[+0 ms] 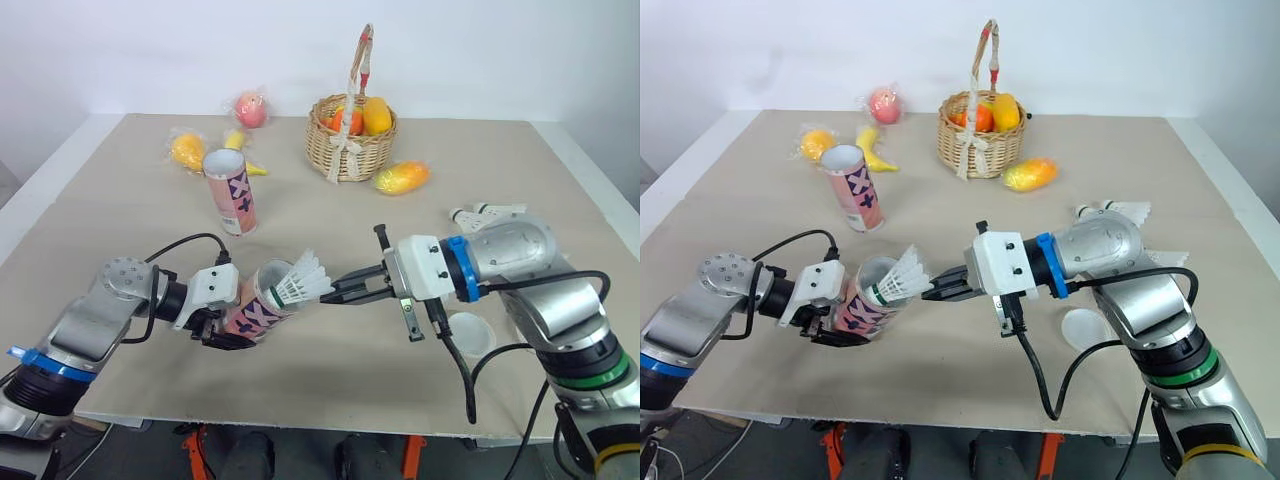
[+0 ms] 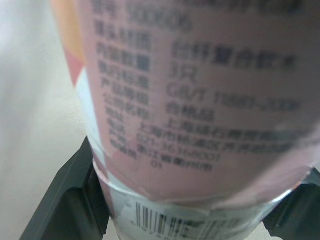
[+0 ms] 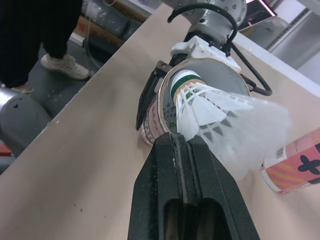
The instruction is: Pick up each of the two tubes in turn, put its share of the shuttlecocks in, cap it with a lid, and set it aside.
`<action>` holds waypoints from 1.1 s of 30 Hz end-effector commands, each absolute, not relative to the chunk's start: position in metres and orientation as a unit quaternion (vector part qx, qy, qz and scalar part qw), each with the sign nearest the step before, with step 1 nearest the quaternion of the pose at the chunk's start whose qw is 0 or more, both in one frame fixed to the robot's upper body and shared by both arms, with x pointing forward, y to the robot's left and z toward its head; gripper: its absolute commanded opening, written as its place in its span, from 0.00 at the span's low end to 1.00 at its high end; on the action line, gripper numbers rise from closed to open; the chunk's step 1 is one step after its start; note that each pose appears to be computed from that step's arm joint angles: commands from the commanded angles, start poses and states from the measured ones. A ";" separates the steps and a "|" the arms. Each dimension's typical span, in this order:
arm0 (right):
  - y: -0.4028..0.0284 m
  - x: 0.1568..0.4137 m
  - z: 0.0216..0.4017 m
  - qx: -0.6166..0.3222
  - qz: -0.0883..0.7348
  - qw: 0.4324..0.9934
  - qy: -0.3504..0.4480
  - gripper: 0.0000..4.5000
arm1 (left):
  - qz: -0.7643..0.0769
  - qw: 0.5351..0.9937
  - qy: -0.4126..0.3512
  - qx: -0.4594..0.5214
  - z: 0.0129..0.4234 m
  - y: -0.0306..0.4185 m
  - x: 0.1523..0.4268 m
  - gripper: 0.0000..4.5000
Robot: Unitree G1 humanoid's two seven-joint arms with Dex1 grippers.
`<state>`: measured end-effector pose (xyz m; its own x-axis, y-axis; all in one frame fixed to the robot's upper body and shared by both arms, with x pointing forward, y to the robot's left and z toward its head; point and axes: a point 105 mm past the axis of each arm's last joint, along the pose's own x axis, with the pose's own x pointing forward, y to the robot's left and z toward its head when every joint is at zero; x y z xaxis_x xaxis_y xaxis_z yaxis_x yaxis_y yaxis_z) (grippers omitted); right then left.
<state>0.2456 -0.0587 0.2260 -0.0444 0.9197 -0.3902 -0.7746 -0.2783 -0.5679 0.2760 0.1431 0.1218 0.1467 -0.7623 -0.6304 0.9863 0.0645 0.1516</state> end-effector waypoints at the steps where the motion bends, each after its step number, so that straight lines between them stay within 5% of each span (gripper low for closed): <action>1: -0.048 0.240 0.244 -0.340 0.740 0.566 -0.125 0.07 | -0.637 0.691 0.202 0.277 0.117 0.137 0.269 0.68; 4: -0.040 0.235 0.258 -0.293 0.769 0.555 -0.120 0.26 | -0.636 0.691 0.201 0.277 0.117 0.137 0.269 0.68; 10: -0.034 0.234 0.277 -0.234 0.787 0.560 -0.111 0.97 | -0.633 0.694 0.201 0.277 0.117 0.137 0.270 0.68; 17: -0.052 0.267 0.285 -0.137 0.727 0.669 -0.070 0.99 | -0.639 0.692 0.181 0.284 0.123 0.131 0.274 0.68; 20: -0.060 0.264 0.275 -0.134 0.722 0.677 -0.052 0.82 | -0.647 0.688 0.162 0.286 0.131 0.122 0.279 0.68; 28: -0.061 0.262 0.269 -0.158 0.721 0.673 -0.040 0.06 | -0.675 0.664 0.147 0.285 0.138 0.107 0.285 0.68; 33: -0.051 0.267 0.265 -0.226 0.715 0.661 -0.031 0.01 | -0.677 0.656 0.164 0.291 0.130 0.109 0.289 0.68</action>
<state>0.2708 -0.0546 0.2563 -0.0231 0.9647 -0.2624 -0.9571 -0.0972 -0.2731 0.2881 0.1100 0.1254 0.0326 -0.7993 -0.6000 0.9881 -0.0646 0.1398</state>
